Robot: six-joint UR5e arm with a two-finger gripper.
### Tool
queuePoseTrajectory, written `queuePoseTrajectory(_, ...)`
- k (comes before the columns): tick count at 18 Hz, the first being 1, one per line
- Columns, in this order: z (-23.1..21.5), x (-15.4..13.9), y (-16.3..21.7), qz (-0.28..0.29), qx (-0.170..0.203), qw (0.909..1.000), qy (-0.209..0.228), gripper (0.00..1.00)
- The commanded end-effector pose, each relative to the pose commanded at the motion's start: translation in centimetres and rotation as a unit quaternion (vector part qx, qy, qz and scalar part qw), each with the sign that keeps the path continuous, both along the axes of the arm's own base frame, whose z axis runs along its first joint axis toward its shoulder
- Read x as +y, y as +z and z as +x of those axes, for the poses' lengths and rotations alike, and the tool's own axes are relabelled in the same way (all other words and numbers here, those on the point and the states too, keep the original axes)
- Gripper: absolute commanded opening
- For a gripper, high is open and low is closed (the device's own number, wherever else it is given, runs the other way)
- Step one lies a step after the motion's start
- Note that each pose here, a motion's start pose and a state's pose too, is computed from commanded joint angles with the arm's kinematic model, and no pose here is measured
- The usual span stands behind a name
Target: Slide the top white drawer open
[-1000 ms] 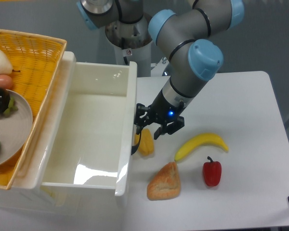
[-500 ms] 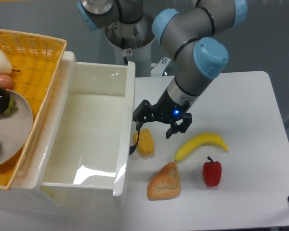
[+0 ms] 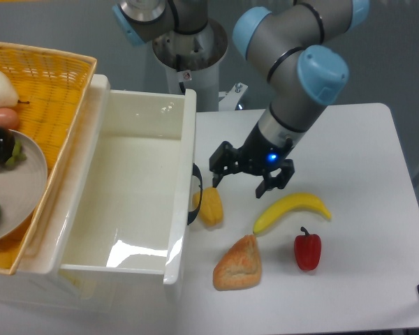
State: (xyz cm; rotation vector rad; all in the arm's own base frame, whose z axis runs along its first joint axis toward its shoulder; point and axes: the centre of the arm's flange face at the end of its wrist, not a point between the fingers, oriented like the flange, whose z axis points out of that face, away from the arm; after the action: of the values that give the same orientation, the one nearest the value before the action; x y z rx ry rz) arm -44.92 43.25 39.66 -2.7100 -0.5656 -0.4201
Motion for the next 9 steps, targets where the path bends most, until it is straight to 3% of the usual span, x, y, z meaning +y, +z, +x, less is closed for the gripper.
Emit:
queuePoseTrajectory(2,-1.4,-1.2,0.2,-0.006,0.039,0.9992,-0.01,1.0)
queuePoseTrajectory(5,-3.6,-2.7,-1.0,-0.046,0.11,0.9904,-0.07,1.0)
queuePoseTrajectory(9,-5.6,-4.3,-3.2,-0.085,0.139,0.9763,-0.142,1.0)
